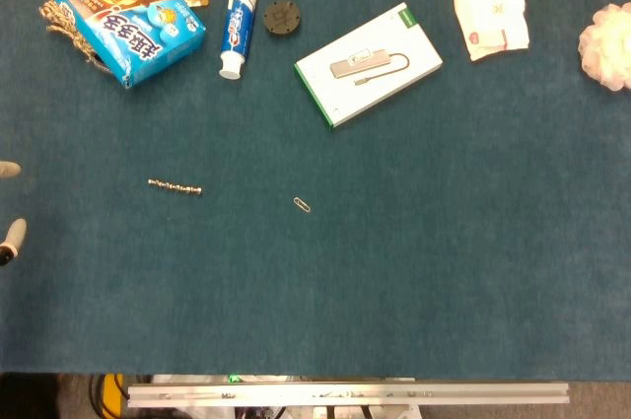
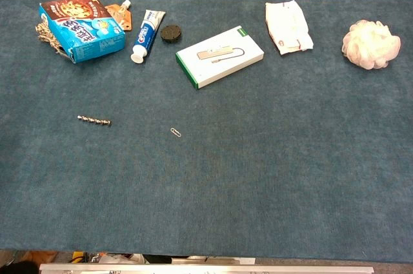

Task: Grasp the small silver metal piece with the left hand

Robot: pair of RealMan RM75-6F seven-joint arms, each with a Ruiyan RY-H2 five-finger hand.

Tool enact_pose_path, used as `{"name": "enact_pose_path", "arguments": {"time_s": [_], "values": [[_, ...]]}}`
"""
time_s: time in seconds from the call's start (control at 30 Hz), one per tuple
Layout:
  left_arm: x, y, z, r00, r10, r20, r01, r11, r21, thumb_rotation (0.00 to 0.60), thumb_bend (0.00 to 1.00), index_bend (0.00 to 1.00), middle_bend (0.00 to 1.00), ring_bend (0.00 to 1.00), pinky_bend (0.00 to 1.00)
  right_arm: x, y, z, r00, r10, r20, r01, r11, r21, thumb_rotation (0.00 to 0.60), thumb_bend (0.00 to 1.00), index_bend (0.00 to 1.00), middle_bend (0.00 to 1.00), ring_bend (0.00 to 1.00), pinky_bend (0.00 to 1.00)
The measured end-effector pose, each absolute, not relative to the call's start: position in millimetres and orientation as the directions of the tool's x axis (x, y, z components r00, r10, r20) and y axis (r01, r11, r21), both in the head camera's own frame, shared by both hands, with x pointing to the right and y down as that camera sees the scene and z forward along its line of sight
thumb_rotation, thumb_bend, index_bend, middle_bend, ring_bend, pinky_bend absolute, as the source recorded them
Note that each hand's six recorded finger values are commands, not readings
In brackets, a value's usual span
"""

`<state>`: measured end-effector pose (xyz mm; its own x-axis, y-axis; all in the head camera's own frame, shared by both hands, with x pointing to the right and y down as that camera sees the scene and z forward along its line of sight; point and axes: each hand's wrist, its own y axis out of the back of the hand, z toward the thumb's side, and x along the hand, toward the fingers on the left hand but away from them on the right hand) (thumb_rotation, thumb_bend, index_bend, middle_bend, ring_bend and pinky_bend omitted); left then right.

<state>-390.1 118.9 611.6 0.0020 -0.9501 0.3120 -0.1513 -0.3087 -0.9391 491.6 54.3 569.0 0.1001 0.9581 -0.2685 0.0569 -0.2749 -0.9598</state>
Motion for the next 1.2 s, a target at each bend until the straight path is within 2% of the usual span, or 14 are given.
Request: {"name": "enact_pose_path", "arguments": {"time_s": [0.47, 0.63, 0.7, 0.83, 0.93, 1.03, 1.2], "values": [[-385, 110, 619, 0.054, -0.943, 0.33, -0.132, -0.334, -0.933, 0.6, 0.3, 0.3, 0.3, 0.29, 0.32, 485, 48, 561, 0.128, 0.963, -0.238, 0.054, -0.246, -0.968, 0.6, 0.24, 0.35, 0.4, 0.32, 0.48], [-374, 101, 630, 0.124, -0.92, 0.372, -0.099, -0.384, -0.918, 0.6, 0.3, 0.3, 0.37, 0.35, 0.34, 483, 46, 557, 0.132, 0.967, -0.216, 0.061, -0.226, -0.972, 0.6, 0.24, 0.35, 0.4, 0.32, 0.48], [-369, 97, 637, 0.153, -0.908, 0.391, -0.08, -0.405, -0.911, 0.6, 0.3, 0.3, 0.41, 0.4, 0.41, 482, 46, 555, 0.135, 0.969, -0.205, 0.064, -0.215, -0.975, 0.6, 0.24, 0.35, 0.4, 0.32, 0.48], [-359, 88, 652, 0.203, -0.881, 0.427, -0.038, -0.443, -0.896, 0.6, 0.3, 0.3, 0.56, 0.57, 0.69, 483, 44, 555, 0.132, 0.97, -0.204, 0.061, -0.213, -0.975, 0.6, 0.24, 0.35, 0.4, 0.32, 0.48], [-348, 82, 665, 0.242, -0.856, 0.456, -0.002, -0.471, -0.882, 0.6, 0.29, 0.31, 0.67, 0.68, 0.85, 484, 43, 556, 0.132, 0.969, -0.209, 0.059, -0.219, -0.974, 0.6, 0.24, 0.35, 0.4, 0.32, 0.48], [-335, 76, 679, 0.278, -0.831, 0.482, 0.04, -0.491, -0.87, 0.6, 0.29, 0.34, 0.77, 0.77, 0.93, 483, 42, 559, 0.133, 0.967, -0.218, 0.057, -0.227, -0.972, 0.6, 0.24, 0.35, 0.4, 0.32, 0.48], [-315, 67, 702, 0.311, -0.803, 0.508, 0.113, -0.499, -0.859, 0.6, 0.29, 0.38, 0.84, 0.84, 0.99, 485, 41, 563, 0.129, 0.965, -0.23, 0.055, -0.238, -0.97, 0.6, 0.24, 0.35, 0.4, 0.32, 0.48]]}}
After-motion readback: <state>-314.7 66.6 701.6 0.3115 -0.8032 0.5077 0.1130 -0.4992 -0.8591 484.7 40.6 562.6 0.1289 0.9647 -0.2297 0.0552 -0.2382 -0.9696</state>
